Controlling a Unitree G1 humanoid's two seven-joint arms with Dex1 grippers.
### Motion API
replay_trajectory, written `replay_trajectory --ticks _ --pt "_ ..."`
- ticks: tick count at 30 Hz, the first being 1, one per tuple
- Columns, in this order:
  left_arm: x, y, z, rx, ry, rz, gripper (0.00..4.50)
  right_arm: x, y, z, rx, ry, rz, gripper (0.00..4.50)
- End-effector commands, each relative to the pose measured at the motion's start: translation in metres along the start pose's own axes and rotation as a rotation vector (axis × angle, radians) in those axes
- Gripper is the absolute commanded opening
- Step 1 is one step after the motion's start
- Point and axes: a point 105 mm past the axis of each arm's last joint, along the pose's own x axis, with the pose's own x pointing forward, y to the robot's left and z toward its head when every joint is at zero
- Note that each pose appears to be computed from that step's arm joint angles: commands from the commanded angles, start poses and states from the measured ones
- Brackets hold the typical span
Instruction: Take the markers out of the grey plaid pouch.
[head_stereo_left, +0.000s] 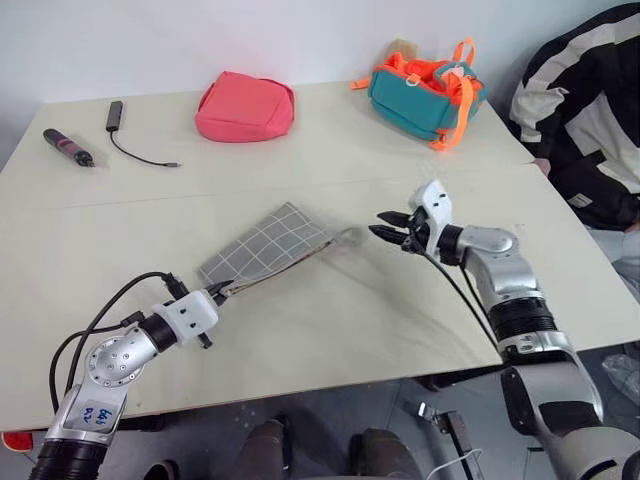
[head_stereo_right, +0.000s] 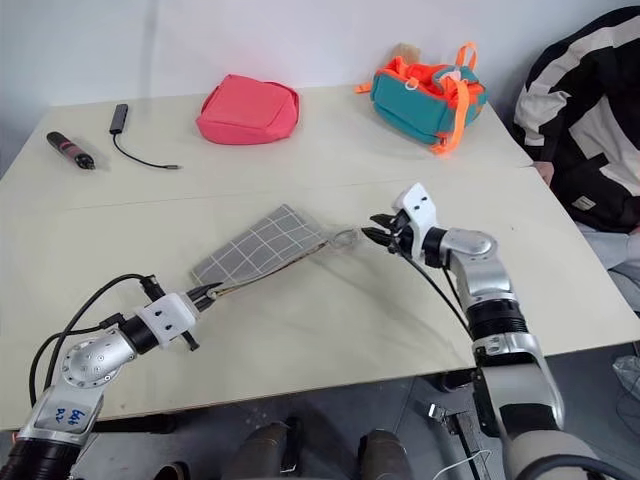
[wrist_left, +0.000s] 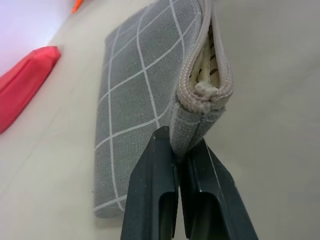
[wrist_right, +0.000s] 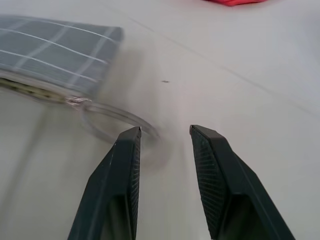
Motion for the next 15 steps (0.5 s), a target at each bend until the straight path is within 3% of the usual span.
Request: replay_trajectory --ticks 1,6,8,12,15 --pt "-0.001 0.009 0.010 0.004 -0.039 0.014 0.00 -0.010 -0.011 0.032 -0.073 -0.088 -0.029 1.66" --pt "0.009 0.009 0.023 -0.101 -0.098 -0.008 0.00 0.009 0.046 0.071 -0.067 -0.236 0.170 1.66" --pt "0.016 0.012 0.044 -0.214 -0.161 -0.038 0.00 0.016 0.076 0.096 -0.016 -0.347 0.253 1.26" --pt "0.016 0.026 0.065 -0.352 -0.211 -0.040 0.00 0.013 0.073 0.110 -0.045 -0.359 0.240 0.03" --pt "0.016 0.034 0.073 -0.417 -0.224 -0.031 0.00 0.010 0.071 0.114 -0.105 -0.340 0.252 0.03"
